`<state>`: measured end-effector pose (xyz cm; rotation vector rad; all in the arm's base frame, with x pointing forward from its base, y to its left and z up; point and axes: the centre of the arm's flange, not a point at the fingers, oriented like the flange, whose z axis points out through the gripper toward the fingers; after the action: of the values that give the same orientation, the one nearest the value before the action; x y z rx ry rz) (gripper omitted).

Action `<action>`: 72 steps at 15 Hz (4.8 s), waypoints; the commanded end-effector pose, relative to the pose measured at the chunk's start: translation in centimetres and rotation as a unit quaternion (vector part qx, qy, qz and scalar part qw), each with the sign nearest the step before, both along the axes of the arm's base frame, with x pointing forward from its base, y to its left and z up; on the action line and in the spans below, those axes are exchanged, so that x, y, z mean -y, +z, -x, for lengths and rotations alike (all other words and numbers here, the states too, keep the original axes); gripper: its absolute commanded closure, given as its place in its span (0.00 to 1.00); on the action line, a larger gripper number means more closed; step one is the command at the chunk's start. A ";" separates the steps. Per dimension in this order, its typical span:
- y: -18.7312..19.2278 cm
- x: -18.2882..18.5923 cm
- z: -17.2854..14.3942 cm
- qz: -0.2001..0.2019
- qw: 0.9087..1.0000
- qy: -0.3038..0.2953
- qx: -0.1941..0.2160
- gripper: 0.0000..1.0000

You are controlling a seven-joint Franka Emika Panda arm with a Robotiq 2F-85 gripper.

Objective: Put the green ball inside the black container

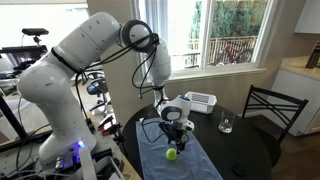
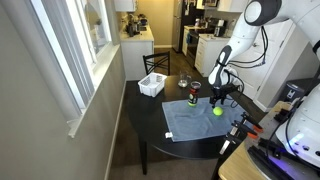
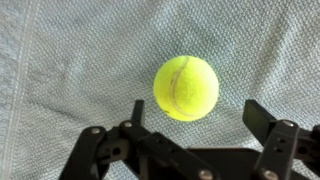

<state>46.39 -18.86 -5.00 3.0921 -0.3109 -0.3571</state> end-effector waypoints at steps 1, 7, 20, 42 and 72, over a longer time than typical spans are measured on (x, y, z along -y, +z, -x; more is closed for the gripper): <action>-2.4 -0.7 -0.3 0.014 1.000 0.004 -0.007 0.00; -4.1 -0.6 -0.4 0.029 0.999 0.000 -0.023 0.27; 7.3 -2.6 -1.2 -0.017 0.999 0.047 0.022 0.62; 21.8 -5.8 -5.0 -0.025 0.945 0.046 0.323 0.62; 17.7 -4.2 -6.5 -0.051 0.919 0.010 0.392 0.62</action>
<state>53.39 -14.38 12.73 3.1439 -0.2353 0.9175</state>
